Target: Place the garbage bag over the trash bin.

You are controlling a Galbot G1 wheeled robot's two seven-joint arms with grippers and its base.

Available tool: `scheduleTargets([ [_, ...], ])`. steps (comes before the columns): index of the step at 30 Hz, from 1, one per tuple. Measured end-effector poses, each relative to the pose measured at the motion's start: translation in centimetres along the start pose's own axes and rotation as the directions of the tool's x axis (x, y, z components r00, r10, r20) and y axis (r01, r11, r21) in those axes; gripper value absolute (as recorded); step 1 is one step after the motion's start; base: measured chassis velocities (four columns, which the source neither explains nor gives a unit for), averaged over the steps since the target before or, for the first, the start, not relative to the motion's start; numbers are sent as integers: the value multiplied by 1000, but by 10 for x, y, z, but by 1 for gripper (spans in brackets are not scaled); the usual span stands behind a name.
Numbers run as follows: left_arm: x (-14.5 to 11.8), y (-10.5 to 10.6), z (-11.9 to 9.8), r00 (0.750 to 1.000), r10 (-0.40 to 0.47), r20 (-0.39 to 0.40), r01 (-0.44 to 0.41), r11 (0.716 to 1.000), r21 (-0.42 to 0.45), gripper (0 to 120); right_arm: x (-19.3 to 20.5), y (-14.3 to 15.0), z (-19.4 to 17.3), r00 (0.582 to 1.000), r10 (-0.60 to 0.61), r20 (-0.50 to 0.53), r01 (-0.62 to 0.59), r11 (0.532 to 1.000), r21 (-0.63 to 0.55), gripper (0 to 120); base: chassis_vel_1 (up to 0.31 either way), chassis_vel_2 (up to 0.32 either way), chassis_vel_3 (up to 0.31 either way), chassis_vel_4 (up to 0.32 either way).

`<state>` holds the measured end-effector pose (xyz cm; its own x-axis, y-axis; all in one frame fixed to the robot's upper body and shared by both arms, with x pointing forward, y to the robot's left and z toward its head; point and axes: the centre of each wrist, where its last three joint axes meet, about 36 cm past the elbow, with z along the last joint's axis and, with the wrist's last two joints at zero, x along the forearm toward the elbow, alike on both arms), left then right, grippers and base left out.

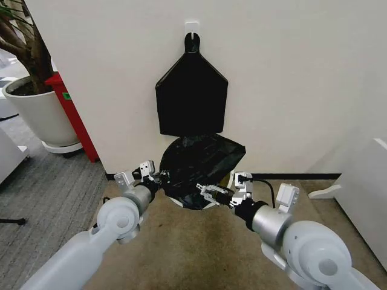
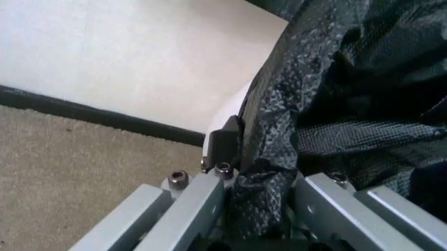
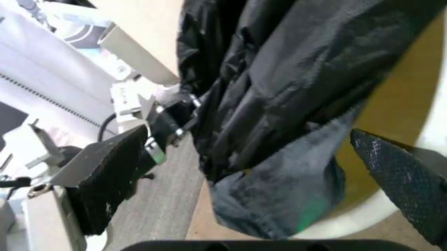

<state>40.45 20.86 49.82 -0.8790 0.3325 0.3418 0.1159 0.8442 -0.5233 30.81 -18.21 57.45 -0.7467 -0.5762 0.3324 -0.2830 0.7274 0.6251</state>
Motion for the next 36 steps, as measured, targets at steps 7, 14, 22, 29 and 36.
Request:
scheduleTargets([
  [7, 0, 0, 0, 1000, 4, 2, -4, 1000, 0, 1, -2, 1, -1, 1000, 17, -3, -17, 1000, -12, 100, 0, 0, 0, 0],
  [14, 0, -2, -2, 1000, 11, 5, -11, 1000, -3, 1, -7, 2, 3, 1000, 6, -24, -7, 999, -39, 100, 0, 0, 0, 0],
  [22, 0, -3, -2, 1000, 13, 6, -13, 1000, -1, 1, -17, 1, 5, 1000, 0, -20, -1, 998, -62, 77, 0, 0, 0, 0],
  [29, -1, -3, -2, 1000, 15, 6, -15, 1000, 0, 1, -19, 1, 6, 1000, -3, -21, 1, 997, -71, 59, 0, 0, 0, 0],
  [36, -4, -3, -3, 1000, 11, 8, -11, 1000, 3, 1, -19, 3, 11, 1000, -13, -24, 10, 995, -96, 27, 0, 0, 0, 0],
])
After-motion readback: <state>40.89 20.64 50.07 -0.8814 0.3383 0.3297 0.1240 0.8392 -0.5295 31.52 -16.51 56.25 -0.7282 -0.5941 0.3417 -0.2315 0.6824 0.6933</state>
